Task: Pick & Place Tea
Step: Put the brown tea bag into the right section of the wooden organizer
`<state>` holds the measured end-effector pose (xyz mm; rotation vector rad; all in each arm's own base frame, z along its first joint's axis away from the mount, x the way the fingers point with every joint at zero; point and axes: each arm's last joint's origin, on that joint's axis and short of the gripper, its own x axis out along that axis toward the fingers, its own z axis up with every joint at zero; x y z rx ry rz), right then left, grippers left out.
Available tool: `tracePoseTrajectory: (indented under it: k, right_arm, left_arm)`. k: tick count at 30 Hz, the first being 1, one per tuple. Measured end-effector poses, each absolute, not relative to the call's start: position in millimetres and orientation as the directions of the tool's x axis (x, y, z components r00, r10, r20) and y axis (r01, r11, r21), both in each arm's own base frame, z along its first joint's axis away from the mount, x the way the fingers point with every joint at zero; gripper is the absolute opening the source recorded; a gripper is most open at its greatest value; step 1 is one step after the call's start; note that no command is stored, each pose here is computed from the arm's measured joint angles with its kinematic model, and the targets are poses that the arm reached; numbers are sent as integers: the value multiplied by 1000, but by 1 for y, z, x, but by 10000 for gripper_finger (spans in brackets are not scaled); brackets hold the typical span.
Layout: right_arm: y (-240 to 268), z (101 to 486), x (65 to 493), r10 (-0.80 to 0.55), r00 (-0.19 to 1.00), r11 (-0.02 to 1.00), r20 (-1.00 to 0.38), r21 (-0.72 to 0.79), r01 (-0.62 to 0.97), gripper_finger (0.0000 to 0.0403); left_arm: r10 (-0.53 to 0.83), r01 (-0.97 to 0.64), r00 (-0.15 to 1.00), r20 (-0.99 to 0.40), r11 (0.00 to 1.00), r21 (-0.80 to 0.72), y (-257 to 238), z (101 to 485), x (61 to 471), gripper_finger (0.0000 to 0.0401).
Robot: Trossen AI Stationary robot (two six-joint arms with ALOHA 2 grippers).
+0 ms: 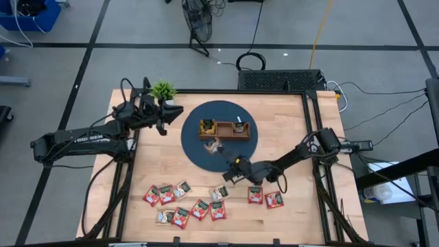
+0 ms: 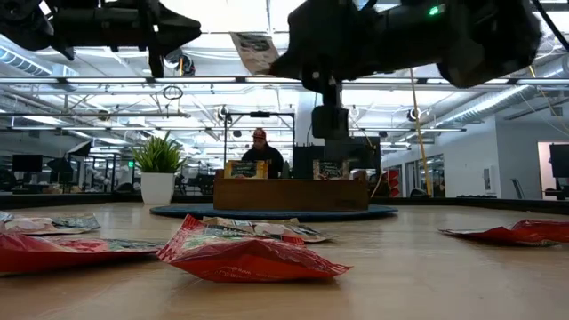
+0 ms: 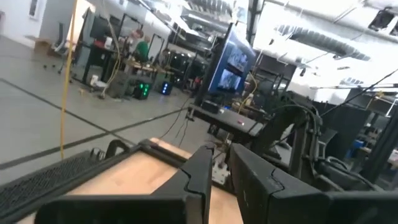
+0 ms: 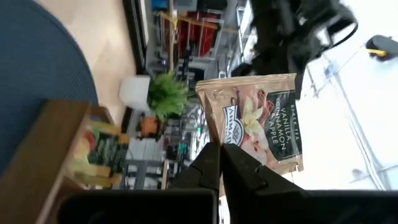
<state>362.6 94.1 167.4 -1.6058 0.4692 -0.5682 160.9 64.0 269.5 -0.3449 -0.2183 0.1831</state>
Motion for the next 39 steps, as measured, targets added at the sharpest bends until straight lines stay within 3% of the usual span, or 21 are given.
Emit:
tracePoseTrajectory:
  k: [9,16,23,30,39]
  right_arm:
    - [56,168,373,-603,790,-94,106,-994,61,0]
    - [35,168,376,-613,783,-51,109,-994,99,0]
    - [23,170,377,-616,778,-57,124,-992,112,0]
    - [16,177,376,-638,748,-71,182,-981,178,0]
    - [19,182,375,-631,744,-81,219,-973,218,0]
  left_arm:
    - [127,-107,990,59,957,-270,52,249,186,71]
    - [126,-108,990,57,963,-248,44,249,212,169]
    - [132,-163,984,-116,932,-323,48,260,237,231]
    - [185,-211,975,-124,946,-246,51,263,248,226]
    - [267,-284,958,-102,933,-221,57,265,248,182]
